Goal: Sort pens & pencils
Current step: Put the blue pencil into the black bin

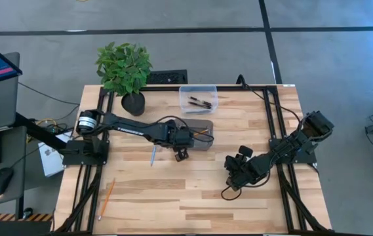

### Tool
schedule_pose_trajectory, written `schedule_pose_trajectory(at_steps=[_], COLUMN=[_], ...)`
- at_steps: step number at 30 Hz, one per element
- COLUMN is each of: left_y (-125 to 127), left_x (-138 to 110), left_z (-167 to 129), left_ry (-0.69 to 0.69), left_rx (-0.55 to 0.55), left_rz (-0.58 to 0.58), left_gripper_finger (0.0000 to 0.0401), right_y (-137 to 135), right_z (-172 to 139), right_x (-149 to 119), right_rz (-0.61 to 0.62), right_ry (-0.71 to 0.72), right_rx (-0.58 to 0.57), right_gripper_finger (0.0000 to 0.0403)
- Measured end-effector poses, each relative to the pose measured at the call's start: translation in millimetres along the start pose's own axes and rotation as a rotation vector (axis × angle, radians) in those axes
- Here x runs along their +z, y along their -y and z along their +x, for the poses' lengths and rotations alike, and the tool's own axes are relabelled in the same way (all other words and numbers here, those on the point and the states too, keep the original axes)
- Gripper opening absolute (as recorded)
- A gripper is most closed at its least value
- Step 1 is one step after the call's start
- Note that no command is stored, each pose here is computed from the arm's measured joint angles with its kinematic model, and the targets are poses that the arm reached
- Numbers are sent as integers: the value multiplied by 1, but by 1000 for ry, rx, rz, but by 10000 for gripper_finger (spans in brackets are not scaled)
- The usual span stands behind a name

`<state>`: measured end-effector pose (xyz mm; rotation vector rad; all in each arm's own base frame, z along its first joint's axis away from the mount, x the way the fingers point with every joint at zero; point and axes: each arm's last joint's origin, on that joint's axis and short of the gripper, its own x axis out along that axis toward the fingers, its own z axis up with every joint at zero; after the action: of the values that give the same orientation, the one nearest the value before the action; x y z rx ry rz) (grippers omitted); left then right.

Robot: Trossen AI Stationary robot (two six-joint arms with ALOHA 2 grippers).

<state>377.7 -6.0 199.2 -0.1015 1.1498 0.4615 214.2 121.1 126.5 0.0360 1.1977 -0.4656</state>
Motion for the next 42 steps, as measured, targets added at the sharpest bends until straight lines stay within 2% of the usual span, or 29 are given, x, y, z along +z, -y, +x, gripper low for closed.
schedule_pose_trajectory(at_steps=[3, 7, 10, 13, 18, 27, 37, 42], left_y=[-1, -7, -7, -1, 11, 9, 14, 10], left_x=[2, -11, -26, -43, -70, -104, -110, -109], left_z=[-21, -52, -76, -87, -79, -54, -34, -30], left_ry=[12, -35, -32, 9, 11, -48, -47, -65], left_rx=[-5, 16, 104, 174, 210, 290, 165, 165], left_rz=[18, -10, -68, -145, -256, -444, -589, -623], left_gripper_finger=[99, 99, 100, 100, 100, 100, 100, 100], right_y=[0, 0, 0, 1, 4, 7, 5, 5], right_z=[0, 0, 0, 0, 2, 5, 5, 5], right_x=[0, 0, 0, 0, 3, 8, 9, 9], right_rz=[0, 13, 17, 16, 29, 22, -11, -11], right_ry=[0, 0, -2, -6, -9, -7, 6, 5], right_rx=[0, 1, -2, -8, -13, -13, 2, 1], right_gripper_finger=[193, 190, 190, 189, 187, 189, 189, 187])
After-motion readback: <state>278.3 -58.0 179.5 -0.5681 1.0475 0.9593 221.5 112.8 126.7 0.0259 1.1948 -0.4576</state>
